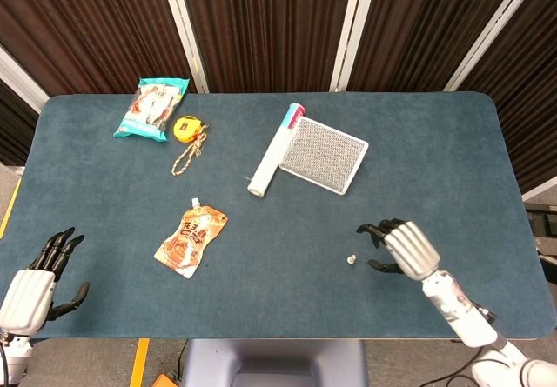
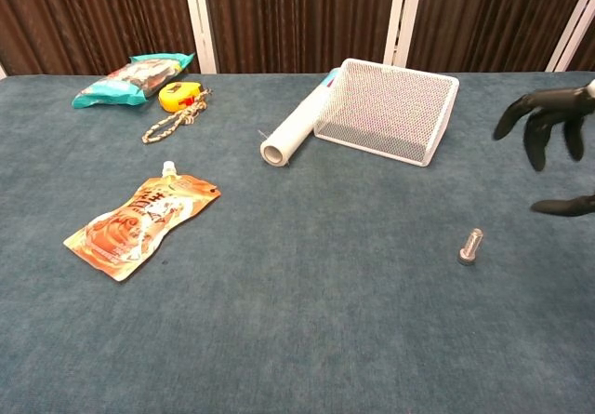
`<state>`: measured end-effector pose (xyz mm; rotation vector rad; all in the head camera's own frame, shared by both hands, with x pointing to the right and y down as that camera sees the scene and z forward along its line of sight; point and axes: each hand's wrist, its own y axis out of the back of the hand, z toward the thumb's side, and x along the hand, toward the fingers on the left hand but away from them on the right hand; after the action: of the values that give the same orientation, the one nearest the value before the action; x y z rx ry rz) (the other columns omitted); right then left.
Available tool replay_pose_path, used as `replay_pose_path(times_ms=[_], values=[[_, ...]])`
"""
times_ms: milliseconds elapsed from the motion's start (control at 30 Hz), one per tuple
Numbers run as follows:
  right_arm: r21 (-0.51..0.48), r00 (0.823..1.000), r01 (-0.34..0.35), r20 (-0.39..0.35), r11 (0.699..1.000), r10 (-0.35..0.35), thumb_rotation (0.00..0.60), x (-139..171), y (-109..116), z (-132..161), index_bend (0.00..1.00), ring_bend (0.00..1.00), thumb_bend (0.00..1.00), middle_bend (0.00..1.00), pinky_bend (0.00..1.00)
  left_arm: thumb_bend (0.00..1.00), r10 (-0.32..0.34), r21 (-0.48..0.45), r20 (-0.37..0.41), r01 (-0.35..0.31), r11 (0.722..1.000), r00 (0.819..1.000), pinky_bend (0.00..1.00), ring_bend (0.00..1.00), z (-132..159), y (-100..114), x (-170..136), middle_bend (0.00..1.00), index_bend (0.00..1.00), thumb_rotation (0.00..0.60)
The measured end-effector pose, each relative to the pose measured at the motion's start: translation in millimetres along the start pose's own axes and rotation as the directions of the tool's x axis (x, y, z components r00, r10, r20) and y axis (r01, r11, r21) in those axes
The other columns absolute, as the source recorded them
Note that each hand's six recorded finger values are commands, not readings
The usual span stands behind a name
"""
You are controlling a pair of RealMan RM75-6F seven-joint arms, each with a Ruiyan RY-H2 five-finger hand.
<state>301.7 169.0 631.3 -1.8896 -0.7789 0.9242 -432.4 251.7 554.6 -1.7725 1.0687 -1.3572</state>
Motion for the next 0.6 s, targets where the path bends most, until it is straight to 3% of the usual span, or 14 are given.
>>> replay_pose_path(times_ms=[167, 267, 400, 600], values=[[0.121, 0.994, 0.028, 0.099, 0.992, -0.040, 0.600, 28, 15, -10, 0.35, 0.15, 0.23, 0.29, 0.14, 0.39, -0.001, 0.005, 0.005, 0.001, 1.000, 1.000, 0.33, 0.02, 2, -1, 0, 0.00, 0.10, 0.600], [0.204, 0.973, 0.016, 0.221, 0.979, -0.062, 0.600, 57, 21, -28, 0.27, 0.05, 0.22, 0.19, 0.05, 0.39, -0.001, 0.014, 0.008, 0.001, 1.000, 1.000, 0.33, 0.02, 3, -1, 0, 0.00, 0.10, 0.600], [0.248, 0.939, 0.034, 0.324, 0.968, -0.116, 0.600, 84, 32, -45, 0.20, 0.01, 0.21, 0.13, 0.02, 0.39, 0.001, 0.023, 0.005, -0.001, 1.000, 1.000, 0.33, 0.02, 4, -1, -1, 0.00, 0.10, 0.600], [0.244, 0.928, 0.059, 0.344, 0.968, -0.144, 0.600, 99, 38, -53, 0.15, 0.00, 0.21, 0.10, 0.02, 0.39, 0.006, 0.037, -0.001, -0.006, 0.999, 1.000, 0.33, 0.02, 4, -1, -2, 0.00, 0.10, 0.600]])
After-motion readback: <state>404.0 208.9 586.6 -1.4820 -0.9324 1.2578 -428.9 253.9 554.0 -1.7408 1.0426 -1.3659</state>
